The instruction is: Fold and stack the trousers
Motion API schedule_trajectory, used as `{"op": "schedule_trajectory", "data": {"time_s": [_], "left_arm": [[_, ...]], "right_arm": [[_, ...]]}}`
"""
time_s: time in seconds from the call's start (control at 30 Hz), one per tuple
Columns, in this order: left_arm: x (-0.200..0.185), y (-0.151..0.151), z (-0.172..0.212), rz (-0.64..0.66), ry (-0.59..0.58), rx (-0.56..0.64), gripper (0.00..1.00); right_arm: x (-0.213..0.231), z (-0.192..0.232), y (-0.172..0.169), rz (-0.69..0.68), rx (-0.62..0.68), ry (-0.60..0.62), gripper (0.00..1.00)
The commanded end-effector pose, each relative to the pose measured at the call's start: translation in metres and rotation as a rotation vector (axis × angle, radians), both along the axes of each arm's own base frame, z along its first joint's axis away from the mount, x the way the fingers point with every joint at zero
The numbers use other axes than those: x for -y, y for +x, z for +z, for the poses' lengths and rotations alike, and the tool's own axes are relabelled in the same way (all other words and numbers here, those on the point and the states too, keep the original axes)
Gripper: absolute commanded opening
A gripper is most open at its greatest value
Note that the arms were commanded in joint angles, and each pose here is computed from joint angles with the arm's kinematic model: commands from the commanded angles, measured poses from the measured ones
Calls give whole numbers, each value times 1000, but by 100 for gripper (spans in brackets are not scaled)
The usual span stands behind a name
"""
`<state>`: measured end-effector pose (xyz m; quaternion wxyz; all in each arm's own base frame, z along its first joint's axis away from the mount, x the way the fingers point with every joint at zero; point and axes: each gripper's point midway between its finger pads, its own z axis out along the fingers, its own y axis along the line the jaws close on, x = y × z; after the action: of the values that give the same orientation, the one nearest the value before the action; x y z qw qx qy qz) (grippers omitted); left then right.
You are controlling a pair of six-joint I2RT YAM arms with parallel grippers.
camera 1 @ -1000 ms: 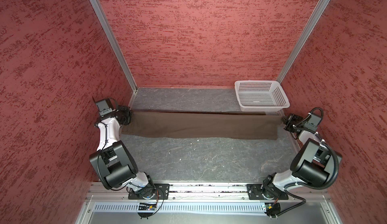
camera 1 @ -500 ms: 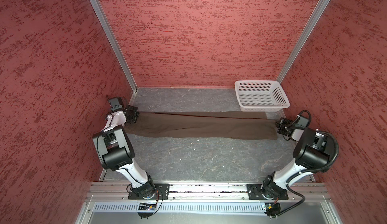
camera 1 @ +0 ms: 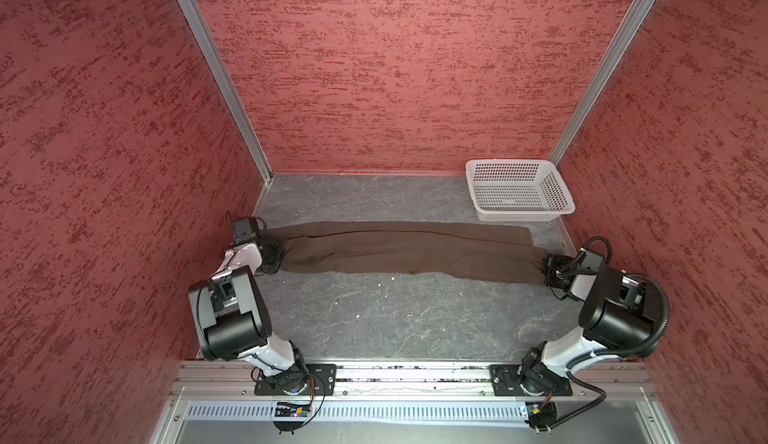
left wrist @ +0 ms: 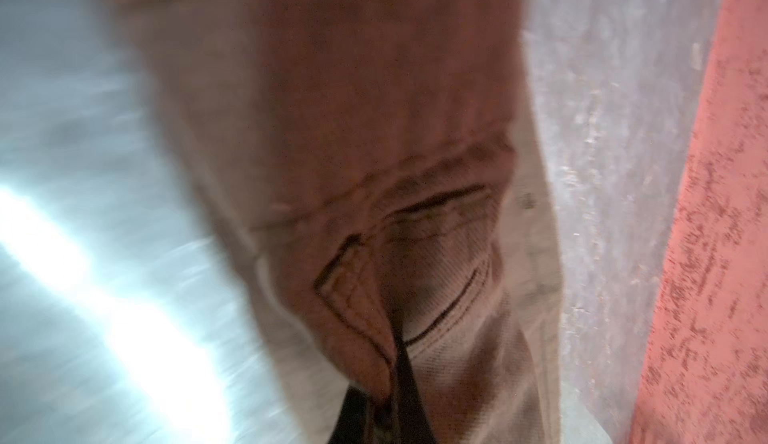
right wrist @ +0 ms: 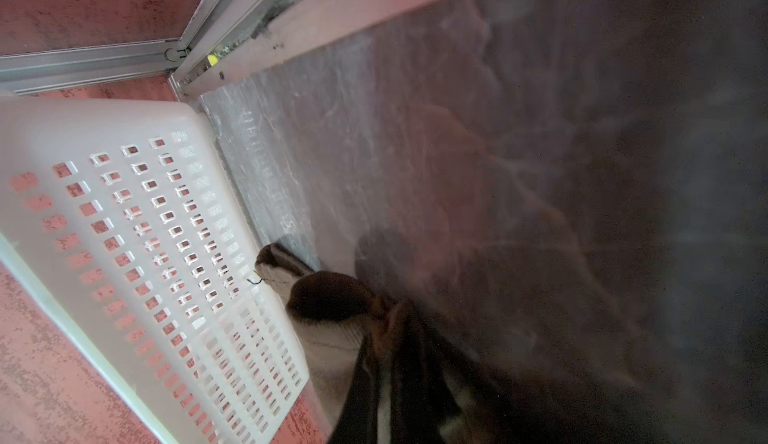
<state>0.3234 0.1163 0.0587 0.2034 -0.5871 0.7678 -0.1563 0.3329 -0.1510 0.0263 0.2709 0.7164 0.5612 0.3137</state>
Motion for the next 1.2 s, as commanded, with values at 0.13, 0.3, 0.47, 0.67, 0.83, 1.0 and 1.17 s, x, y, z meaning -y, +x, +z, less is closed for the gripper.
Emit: {"op": "schedule_trajectory", "data": {"time_s": [0.13, 0.3, 0.47, 0.67, 0.83, 1.0, 1.17], "left_arm": [[-12, -57, -6, 56, 36, -46, 0], [-22, -43, 21, 71, 36, 24, 0], [-34, -9, 59, 72, 42, 111, 0], [-47, 20, 87, 84, 67, 164, 1], [-56, 40, 84, 77, 61, 156, 1], [-59, 57, 71, 72, 34, 131, 2], [-56, 82, 60, 35, 19, 97, 3]], "right_arm": [[-15, -35, -72, -57, -100, 128, 0], [14, 13, -63, -64, -37, 30, 0], [35, 52, -41, -74, 35, -6, 0], [39, 63, -19, -52, 113, 45, 0], [40, 58, -6, -53, 134, 66, 0], [44, 62, 17, -33, 152, 54, 0], [45, 56, 40, -10, 150, 66, 0]]}}
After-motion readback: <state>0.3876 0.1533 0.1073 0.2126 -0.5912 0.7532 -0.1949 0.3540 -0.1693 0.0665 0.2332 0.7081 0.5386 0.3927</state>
